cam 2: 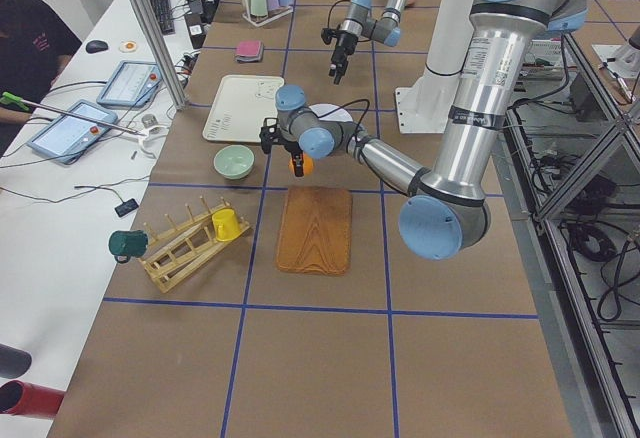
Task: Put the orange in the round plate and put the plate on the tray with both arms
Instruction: 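Grasp the orange with the left gripper while the right gripper grips the plate rim, then carry the orange over the plate and release it with the left gripper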
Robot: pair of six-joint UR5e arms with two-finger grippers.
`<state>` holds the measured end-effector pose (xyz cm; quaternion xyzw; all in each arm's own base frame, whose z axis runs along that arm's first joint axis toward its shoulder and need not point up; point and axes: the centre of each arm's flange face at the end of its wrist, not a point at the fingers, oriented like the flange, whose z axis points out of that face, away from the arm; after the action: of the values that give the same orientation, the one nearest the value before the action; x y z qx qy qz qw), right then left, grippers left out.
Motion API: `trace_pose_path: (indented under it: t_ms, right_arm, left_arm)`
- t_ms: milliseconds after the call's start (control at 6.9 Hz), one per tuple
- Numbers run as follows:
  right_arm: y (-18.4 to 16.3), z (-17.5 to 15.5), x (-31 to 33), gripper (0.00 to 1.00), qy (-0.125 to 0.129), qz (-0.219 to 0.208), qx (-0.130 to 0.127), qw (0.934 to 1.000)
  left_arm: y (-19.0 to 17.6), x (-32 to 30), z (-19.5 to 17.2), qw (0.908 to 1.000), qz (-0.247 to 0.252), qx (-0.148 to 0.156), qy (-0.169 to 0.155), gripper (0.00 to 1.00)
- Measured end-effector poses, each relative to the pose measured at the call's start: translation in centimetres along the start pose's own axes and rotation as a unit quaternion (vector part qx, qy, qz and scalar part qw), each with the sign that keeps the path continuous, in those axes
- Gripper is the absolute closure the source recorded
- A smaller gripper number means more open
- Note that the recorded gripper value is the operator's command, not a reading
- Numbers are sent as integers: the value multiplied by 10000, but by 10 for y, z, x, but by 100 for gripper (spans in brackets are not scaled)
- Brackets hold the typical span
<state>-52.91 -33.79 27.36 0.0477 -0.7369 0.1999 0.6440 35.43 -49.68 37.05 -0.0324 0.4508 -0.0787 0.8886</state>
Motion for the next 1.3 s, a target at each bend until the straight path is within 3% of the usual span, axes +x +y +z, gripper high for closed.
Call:
trace_pose_path:
  t_ms: [580,725,870,1304]
  right_arm:
    - [-7,42,14,0,252,-260,194,9992]
    - [-8,44,16,0,269,-257,199,9991]
    - [-8,45,15,0,265,-249,199,9991]
    - [-7,52,15,1,94,-199,175,9996]
  left_arm:
    - [63,129,36,9994,-298,-77,184,26]
    - [77,151,50,9993,-322,-64,163,20]
    - [87,163,62,9994,-323,-51,134,3]
    - [90,167,66,9995,-237,183,108,2]
